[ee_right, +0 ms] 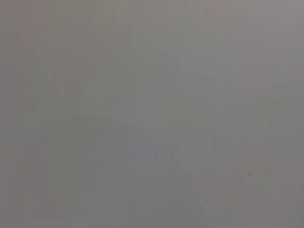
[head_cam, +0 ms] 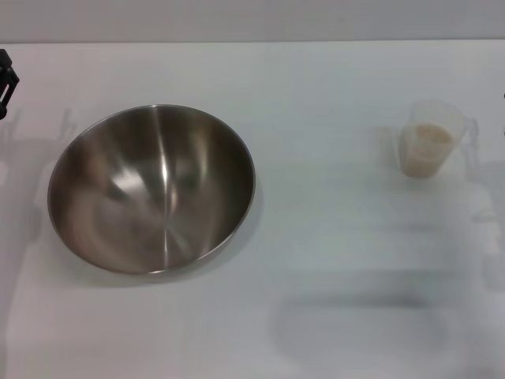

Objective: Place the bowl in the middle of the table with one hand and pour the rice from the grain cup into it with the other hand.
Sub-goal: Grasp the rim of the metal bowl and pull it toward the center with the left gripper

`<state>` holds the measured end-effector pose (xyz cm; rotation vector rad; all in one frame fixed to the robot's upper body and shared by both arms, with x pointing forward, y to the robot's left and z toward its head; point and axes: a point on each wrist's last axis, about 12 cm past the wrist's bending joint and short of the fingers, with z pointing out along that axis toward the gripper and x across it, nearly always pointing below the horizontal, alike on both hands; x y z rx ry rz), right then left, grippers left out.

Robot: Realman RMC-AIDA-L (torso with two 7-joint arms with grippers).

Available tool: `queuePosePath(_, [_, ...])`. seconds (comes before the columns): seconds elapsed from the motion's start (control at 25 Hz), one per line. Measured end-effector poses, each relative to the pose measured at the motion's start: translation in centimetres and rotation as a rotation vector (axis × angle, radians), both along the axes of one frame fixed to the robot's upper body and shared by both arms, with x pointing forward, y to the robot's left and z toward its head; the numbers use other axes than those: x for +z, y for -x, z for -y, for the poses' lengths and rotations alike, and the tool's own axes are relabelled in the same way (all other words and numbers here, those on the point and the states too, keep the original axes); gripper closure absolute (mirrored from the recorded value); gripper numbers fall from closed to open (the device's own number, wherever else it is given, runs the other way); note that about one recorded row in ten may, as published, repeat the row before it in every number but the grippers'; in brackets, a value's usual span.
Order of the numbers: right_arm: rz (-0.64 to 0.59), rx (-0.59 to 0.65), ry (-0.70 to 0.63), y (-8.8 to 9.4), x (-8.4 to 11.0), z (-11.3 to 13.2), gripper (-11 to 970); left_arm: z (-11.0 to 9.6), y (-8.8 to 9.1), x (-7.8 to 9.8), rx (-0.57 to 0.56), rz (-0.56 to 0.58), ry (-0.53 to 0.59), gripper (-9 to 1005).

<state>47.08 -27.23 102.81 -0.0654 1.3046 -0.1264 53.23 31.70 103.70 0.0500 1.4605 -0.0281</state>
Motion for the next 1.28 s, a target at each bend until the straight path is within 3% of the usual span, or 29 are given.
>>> queuePosePath(0.2, [-0.003,0.002,-0.001,-0.01,-0.03,-0.04,458,-0.38,0.02,0.0,0.0,-0.008,0.063,167])
queuePosePath(0.56, [-0.002,0.004,-0.005,-0.01,-0.01,-0.15,458,-0.44,0.09,-0.04,0.008,-0.006,0.01,167])
queuePosePath(1.28, [-0.006,0.03,-0.015,0.06,-0.05,-0.86,458,-0.63,0.04,0.28,0.021,0.015,0.024,166])
